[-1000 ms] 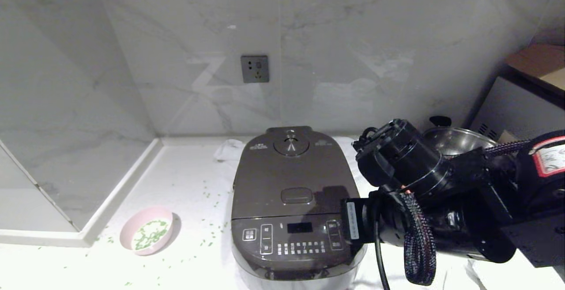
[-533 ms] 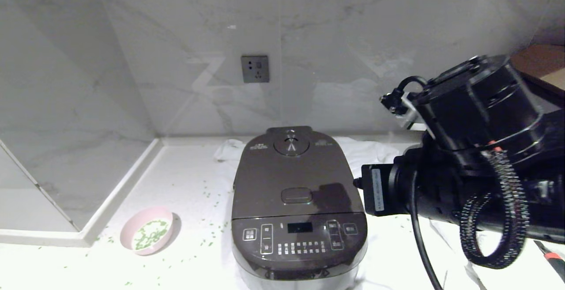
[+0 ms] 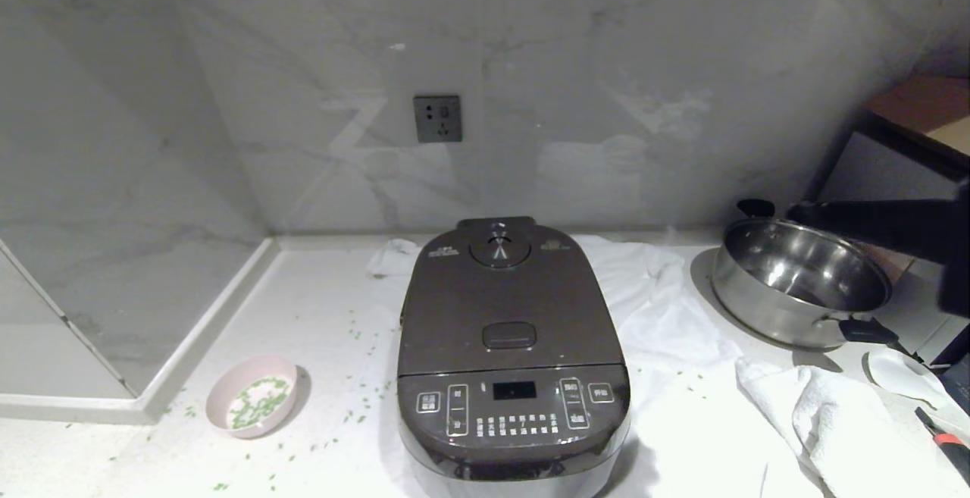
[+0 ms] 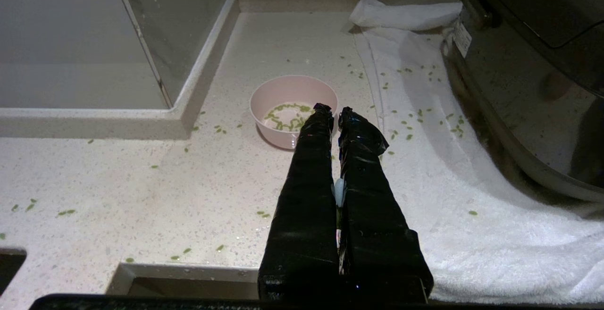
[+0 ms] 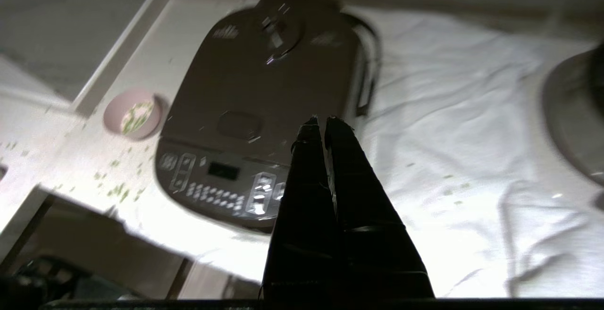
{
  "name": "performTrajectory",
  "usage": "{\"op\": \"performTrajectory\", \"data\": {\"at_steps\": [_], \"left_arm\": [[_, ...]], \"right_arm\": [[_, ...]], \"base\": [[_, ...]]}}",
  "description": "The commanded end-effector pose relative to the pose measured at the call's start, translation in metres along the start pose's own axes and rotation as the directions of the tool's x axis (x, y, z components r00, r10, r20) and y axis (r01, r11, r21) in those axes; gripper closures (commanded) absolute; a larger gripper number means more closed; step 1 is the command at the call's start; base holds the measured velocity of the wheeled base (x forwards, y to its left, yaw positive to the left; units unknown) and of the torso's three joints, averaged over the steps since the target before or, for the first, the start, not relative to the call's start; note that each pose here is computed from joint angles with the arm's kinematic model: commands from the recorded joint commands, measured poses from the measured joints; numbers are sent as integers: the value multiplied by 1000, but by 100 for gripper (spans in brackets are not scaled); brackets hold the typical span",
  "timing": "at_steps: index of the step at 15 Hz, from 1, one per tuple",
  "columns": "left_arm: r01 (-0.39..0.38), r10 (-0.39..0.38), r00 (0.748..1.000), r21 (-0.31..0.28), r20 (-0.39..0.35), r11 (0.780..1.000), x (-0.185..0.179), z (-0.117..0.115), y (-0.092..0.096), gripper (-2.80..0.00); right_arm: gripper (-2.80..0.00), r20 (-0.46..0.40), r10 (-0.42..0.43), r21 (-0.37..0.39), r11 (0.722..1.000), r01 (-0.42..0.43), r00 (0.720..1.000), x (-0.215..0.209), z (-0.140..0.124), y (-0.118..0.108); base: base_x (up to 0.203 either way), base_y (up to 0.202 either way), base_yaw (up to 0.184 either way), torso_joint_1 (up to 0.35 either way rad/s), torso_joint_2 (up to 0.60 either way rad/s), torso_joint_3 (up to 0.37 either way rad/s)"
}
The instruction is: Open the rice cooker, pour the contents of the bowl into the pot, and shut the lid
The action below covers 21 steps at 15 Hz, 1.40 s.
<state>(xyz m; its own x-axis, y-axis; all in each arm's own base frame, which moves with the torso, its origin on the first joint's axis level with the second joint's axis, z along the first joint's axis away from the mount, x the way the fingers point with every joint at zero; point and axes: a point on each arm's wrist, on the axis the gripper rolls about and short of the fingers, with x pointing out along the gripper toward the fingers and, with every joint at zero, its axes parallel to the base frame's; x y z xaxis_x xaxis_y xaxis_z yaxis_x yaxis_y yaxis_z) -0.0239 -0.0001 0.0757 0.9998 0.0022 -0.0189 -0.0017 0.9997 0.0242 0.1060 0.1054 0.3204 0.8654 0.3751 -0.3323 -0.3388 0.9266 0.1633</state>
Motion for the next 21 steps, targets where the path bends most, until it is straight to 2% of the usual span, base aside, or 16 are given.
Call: {"op": "performTrajectory", "data": {"at_steps": [1,3,5,7,10,12,14,15,16,19,21], "left_arm": [[0,0,1000,-3,-1,1000,0,0,0,0],[1,-1,1000,-7,-1,1000,0,0,0,0],[-1,1,1000,-9,-2,1000,0,0,0,0],[1,-1,1000,-20,-1,1000,0,0,0,0],[1,-1,1000,-21,-3,1000,0,0,0,0],[1,-1,1000,-21,-1,1000,0,0,0,0],[-1,1,1000,-28,1,1000,0,0,0,0],[-2,2,1000,-30,0,1000,0,0,0,0],[-2,2,1000,-30,-1,1000,0,0,0,0],[-2,2,1000,-30,-1,1000,0,0,0,0],[-2,2,1000,-32,-1,999,0,0,0,0]], "right_arm": [[0,150,-52,27,998,49,987,-56,-2,-35],[0,222,-157,39,988,152,962,-81,-10,-54],[0,283,-288,76,958,278,915,-102,-16,-65],[0,333,-420,123,907,403,844,-124,-30,-71],[0,384,-559,118,819,562,735,-152,-67,-69],[0,409,-630,114,754,647,661,-163,-84,-63],[0,437,-659,123,718,685,612,-172,-102,-57],[0,452,-662,115,708,697,598,-176,-114,-54],[0,471,-651,102,711,696,596,-179,-126,-52],[0,483,-610,67,741,668,628,-176,-152,-53],[0,512,-552,38,780,624,659,-177,-171,-53]], "base": [[0,0,0,0,0,0],[0,0,0,0,0,0],[0,0,0,0,0,0],[0,0,0,0,0,0],[0,0,0,0,0,0],[0,0,0,0,0,0],[0,0,0,0,0,0],[0,0,0,0,0,0],[0,0,0,0,0,0],[0,0,0,0,0,0],[0,0,0,0,0,0]]}}
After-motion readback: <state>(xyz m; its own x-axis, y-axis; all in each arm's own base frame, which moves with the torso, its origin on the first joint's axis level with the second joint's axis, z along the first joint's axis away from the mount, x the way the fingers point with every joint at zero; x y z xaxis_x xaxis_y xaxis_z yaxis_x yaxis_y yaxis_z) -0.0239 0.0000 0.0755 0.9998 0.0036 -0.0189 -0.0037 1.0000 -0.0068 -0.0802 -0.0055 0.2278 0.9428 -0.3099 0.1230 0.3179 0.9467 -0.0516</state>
